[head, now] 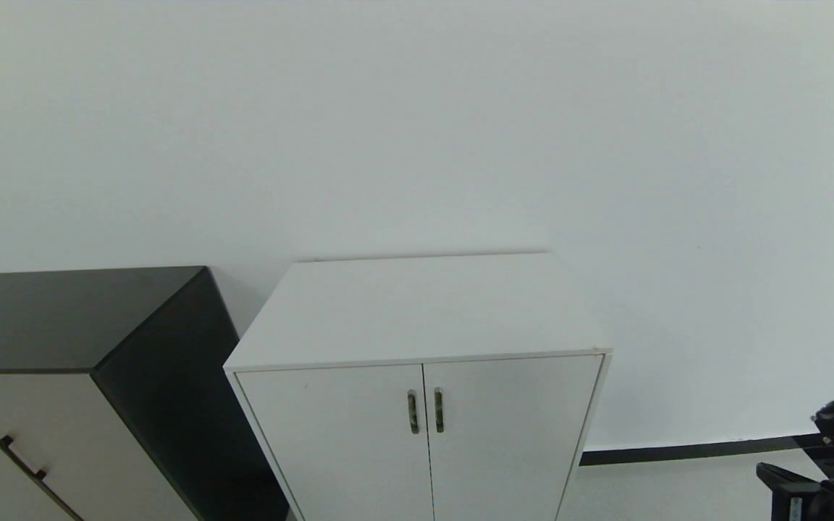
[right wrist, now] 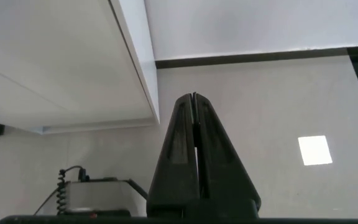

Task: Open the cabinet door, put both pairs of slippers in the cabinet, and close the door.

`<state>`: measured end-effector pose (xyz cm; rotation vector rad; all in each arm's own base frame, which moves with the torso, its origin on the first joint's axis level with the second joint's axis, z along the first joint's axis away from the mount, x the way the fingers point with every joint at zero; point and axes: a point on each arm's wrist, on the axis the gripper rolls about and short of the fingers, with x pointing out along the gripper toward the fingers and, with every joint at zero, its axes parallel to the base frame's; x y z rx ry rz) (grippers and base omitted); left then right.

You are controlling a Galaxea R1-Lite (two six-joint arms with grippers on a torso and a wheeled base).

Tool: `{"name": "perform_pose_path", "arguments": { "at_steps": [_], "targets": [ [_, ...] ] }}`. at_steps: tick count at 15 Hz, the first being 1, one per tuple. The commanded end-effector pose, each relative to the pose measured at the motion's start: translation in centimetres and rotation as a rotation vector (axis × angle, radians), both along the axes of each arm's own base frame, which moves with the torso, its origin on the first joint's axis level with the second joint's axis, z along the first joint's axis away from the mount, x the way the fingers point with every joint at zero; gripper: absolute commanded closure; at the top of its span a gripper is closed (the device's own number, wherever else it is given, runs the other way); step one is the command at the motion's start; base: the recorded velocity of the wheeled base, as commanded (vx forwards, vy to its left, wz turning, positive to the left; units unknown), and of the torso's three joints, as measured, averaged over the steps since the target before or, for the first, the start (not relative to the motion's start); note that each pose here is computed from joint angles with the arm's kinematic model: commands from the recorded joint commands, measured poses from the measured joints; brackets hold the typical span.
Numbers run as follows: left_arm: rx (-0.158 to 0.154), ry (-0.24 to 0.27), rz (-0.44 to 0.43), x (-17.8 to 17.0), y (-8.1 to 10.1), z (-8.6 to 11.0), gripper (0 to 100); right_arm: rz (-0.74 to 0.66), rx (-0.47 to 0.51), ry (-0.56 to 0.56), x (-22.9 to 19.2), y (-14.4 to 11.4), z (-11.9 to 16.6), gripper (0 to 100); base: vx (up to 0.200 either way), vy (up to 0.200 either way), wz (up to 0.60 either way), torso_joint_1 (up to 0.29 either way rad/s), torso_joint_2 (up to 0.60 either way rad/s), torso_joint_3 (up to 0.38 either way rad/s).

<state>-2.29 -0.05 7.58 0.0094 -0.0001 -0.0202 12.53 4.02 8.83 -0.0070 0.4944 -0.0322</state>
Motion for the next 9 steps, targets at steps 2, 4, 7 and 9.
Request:
{"name": "perform_pose_path", "arguments": {
  "at_steps": [2, 4, 7, 9],
  "targets": [
    [0.0, 0.002, 0.0, 0.0, 0.0, 0.0, 100, 0.116, 0.047, -0.101, -5.5, -1.2, 1.6, 100, 0.0, 0.0, 0.0, 0.0, 0.0, 0.0],
    [0.0, 0.002, 0.0, 0.0, 0.0, 0.0, 100, 0.206, 0.062, -0.136, -8.6, -2.4, 1.1, 100, 0.0, 0.0, 0.0, 0.0, 0.0, 0.0],
    [0.001, 0.002, 0.0, 0.0, 0.0, 0.0, 100, 0.29, 0.051, -0.217, -11.3, -4.1, 0.0, 100, 0.0, 0.0, 0.0, 0.0, 0.0, 0.0],
    [0.001, 0.002, 0.0, 0.0, 0.0, 0.0, 100, 0.378, 0.13, -0.291, -12.8, -4.7, -0.6, 100, 0.0, 0.0, 0.0, 0.0, 0.0, 0.0]
  ]
}}
